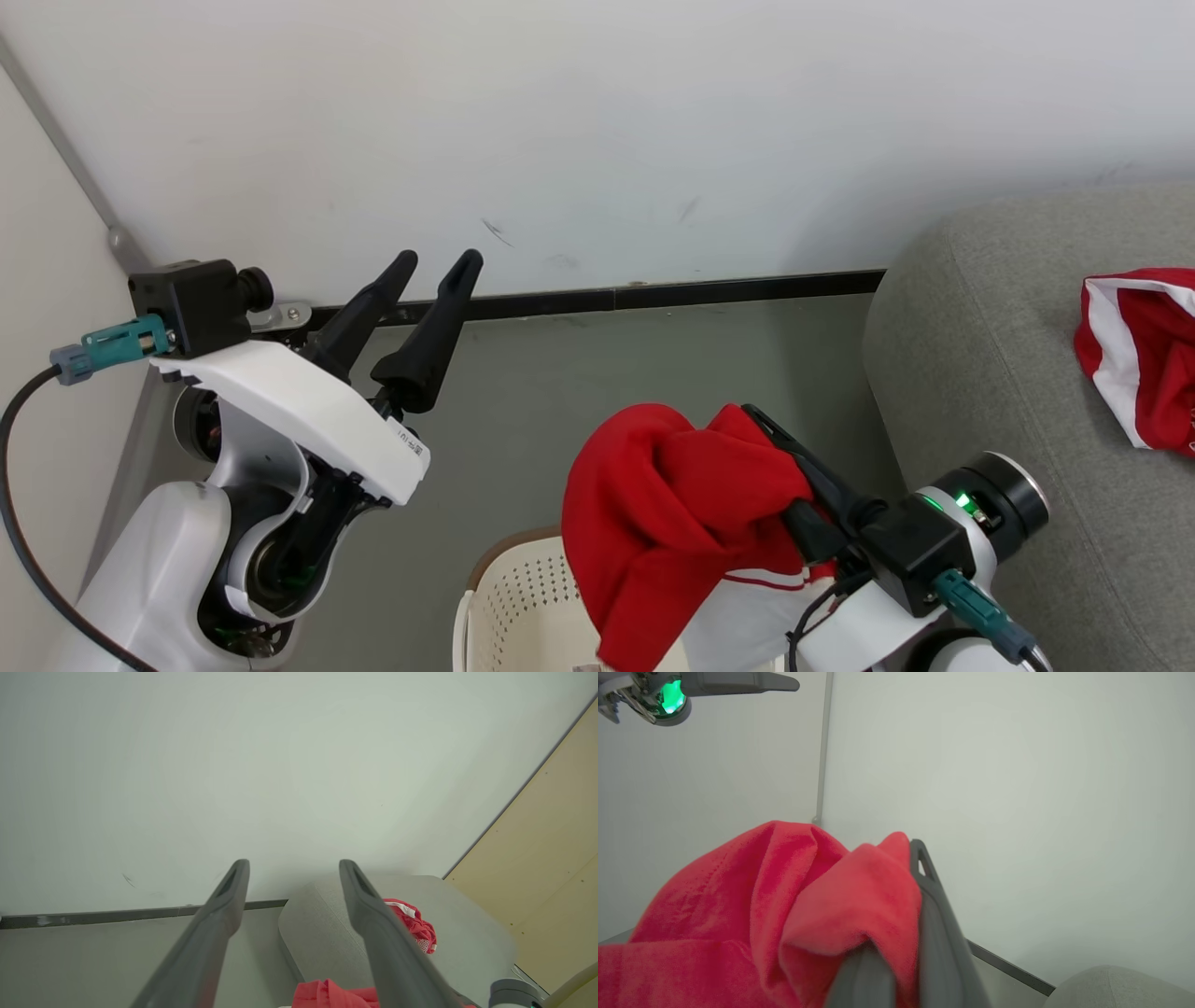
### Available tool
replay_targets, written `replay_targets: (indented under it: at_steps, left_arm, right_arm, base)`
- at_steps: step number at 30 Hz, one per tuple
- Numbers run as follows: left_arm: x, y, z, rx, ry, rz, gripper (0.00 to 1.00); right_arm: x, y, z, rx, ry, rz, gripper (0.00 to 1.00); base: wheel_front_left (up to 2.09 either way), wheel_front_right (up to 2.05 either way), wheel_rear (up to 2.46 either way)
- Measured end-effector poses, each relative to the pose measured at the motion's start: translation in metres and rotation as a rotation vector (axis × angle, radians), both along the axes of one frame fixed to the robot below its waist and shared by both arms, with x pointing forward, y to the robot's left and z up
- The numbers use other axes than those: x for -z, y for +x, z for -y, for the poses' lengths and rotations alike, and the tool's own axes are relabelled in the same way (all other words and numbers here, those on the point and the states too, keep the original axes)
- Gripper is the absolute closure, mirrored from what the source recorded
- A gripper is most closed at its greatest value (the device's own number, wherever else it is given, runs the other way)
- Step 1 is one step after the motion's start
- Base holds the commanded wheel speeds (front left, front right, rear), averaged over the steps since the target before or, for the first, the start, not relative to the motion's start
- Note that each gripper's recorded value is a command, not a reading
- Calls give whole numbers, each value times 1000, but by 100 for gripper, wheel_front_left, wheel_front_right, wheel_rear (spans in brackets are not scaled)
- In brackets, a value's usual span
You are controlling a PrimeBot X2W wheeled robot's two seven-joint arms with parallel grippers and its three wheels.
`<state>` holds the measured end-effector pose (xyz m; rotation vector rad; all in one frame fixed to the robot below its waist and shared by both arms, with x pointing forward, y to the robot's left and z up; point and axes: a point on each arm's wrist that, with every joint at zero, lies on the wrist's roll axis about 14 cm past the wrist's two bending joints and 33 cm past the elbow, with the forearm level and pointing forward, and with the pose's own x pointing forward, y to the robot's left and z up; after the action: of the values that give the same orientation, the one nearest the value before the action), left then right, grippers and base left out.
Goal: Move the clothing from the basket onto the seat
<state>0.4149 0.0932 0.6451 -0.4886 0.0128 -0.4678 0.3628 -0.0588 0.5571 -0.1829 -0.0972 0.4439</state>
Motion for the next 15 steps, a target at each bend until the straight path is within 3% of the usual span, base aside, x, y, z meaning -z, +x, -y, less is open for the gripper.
replay_targets:
  at_steps: [2,3,15]
  left_arm:
    - [3,0,-1,-3,2,-8,0]
    - [-4,-7,8,36,56,100,0]
    - [-15,-35,44,192,114,273,0]
  right_arm:
    - [1,1,1,5,-1,-4,100]
    - [1,8,12,40,7,-6,100]
    - [-4,15,36,120,-1,9,100]
  base:
    - [0,0,0]
    - [0,0,0]
    - [0,0,0]
